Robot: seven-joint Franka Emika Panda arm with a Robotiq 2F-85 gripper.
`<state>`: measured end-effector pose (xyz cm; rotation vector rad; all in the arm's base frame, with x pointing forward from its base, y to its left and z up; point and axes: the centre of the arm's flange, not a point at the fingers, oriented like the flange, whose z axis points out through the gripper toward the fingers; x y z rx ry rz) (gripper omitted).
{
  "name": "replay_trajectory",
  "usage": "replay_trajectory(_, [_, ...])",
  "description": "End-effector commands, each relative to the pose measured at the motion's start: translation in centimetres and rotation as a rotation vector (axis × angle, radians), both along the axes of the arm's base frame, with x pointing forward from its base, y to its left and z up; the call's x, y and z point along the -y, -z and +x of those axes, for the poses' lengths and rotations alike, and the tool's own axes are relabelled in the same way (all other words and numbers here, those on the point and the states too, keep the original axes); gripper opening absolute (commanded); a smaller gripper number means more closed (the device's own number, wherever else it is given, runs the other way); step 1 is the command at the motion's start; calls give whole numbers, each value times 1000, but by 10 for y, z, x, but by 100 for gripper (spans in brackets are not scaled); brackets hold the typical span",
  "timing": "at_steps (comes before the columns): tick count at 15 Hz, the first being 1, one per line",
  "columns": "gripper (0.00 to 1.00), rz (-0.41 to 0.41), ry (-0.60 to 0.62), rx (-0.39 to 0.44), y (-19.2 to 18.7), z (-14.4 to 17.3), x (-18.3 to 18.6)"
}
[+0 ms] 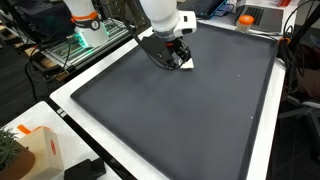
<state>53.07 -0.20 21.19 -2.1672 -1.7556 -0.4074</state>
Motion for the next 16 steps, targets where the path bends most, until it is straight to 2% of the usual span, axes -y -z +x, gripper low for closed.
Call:
replay_trajectory(1, [100,-88,12,2,15,3,-1])
replay_trajectory(6, [100,-196,46,96,17,9,7])
replay_trajectory(8, [100,-216,60,134,14,11,8])
replay_trajectory(12, [100,-166,73,138,-13,0,17])
replay_trajectory(14, [100,-177,91,104,-37,-14,32])
replay_trajectory(15, [100,-155,118,93,-51,-24,42])
replay_trajectory(16, [100,-121,117,48,-62,-34,48])
